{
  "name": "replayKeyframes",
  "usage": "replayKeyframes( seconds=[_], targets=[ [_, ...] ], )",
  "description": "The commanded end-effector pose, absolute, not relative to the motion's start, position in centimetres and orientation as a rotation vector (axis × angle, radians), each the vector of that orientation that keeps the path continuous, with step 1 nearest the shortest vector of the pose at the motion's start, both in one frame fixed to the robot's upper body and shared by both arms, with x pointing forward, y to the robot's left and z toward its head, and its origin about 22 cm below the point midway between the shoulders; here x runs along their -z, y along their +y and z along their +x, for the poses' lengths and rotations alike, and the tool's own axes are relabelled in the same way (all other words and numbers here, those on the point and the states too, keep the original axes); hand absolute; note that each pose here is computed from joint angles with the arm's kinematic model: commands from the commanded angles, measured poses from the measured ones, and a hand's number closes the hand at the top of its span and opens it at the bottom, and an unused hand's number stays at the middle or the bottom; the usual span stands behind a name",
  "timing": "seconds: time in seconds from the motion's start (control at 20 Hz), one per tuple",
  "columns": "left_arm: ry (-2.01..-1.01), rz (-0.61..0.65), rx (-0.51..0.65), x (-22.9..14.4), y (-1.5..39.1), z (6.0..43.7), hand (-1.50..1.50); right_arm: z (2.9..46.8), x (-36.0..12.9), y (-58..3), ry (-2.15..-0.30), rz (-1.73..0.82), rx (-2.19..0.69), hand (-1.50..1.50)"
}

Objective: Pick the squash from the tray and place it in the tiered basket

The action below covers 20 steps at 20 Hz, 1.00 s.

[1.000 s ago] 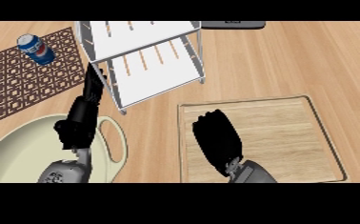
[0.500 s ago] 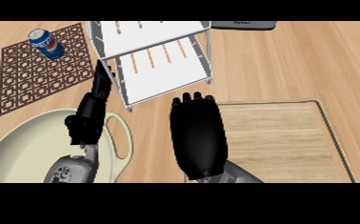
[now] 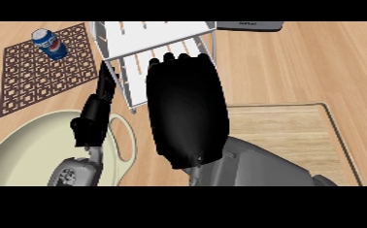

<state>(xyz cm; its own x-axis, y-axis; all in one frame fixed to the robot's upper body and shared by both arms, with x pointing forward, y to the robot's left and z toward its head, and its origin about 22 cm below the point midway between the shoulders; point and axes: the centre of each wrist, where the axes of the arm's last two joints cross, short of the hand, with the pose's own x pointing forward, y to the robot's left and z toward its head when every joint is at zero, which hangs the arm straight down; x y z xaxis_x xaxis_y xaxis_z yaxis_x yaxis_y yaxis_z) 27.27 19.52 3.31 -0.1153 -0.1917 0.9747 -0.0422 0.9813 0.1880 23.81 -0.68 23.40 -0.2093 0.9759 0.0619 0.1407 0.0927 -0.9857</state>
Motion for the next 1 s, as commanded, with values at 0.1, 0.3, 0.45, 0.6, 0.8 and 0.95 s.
replayKeyframes(
  seconds=[0.1, 0.3, 0.45, 0.6, 0.8, 0.95],
  targets=[
    [-1.668, 0.137, 0.159, -3.1, 18.5, 27.5, 0.0, 25.2, -27.6, 0.7, -1.435, -1.033, -0.99, 1.5],
    [-1.667, 0.145, 0.162, -3.0, 19.0, 27.6, 0.0, 26.7, -30.6, 3.5, -1.43, -1.058, -0.997, 1.5],
    [-1.669, 0.147, 0.15, -4.0, 19.1, 28.5, 0.0, 27.9, -31.1, 4.6, -1.439, -1.048, -0.953, 1.5],
    [-1.663, 0.153, 0.146, -3.0, 19.8, 27.3, 0.0, 29.5, -32.6, 5.9, -1.413, -1.119, -0.961, 1.5],
    [-1.686, 0.162, 0.143, -4.4, 18.9, 27.9, 0.0, 32.0, -31.5, 6.5, -1.376, -1.157, -0.966, 1.5],
    [-1.669, 0.178, 0.131, -3.5, 19.8, 27.7, 0.0, 33.1, -29.8, 6.8, -1.396, -1.18, -1.003, 1.5]
  ],
)
